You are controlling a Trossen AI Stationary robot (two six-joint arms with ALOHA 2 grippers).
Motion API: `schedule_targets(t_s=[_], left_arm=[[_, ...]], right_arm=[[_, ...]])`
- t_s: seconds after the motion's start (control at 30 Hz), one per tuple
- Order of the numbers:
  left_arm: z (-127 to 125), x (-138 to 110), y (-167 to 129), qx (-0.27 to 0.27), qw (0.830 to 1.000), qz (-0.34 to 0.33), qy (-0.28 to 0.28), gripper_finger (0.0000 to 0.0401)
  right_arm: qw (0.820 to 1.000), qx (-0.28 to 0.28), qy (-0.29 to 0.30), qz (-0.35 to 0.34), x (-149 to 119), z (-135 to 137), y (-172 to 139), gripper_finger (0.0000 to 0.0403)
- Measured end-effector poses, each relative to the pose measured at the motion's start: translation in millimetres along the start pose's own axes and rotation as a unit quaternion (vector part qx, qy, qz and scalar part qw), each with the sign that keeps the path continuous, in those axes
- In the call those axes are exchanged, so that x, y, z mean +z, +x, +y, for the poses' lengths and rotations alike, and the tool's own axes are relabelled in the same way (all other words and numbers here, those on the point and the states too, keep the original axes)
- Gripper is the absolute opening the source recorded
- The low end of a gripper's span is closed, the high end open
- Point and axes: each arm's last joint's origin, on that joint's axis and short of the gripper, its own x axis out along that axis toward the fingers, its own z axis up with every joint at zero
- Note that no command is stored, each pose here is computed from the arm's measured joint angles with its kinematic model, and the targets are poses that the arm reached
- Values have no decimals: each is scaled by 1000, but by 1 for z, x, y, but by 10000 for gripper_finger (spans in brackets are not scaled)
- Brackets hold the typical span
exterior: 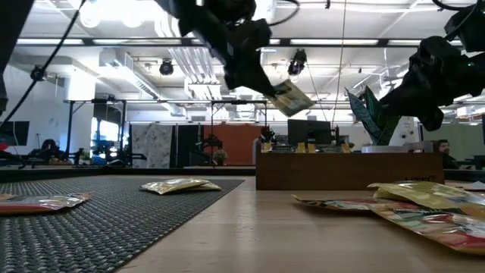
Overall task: Pick & Place Tea
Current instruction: Put the yellow tea bag into the middle section of the wooden organizer
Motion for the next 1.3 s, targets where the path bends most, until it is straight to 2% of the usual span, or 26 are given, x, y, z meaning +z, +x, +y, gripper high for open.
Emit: schedule_targets(t_s=[0.13, 0.23, 0.37, 0.6, 0.83, 1.3], left_arm=[[-10, 11, 14, -21, 995, 74, 59, 0], [-18, 14, 24, -35, 985, 128, 106, 0], [-25, 12, 36, -54, 973, 175, 141, 0], [-26, 12, 41, -63, 970, 181, 152, 0], [-26, 5, 42, -68, 966, 201, 149, 0], [-28, -14, 51, -98, 962, 232, 109, 0]], right_arm=[[1000, -1, 0, 0, 0, 0, 0, 122], [1000, -1, 0, 0, 0, 0, 0, 121], [1000, -1, 0, 0, 0, 0, 0, 124], [1000, -1, 0, 0, 0, 0, 0, 132], [1000, 0, 0, 0, 0, 0, 0, 125], [1000, 0, 0, 0, 0, 0, 0, 127]])
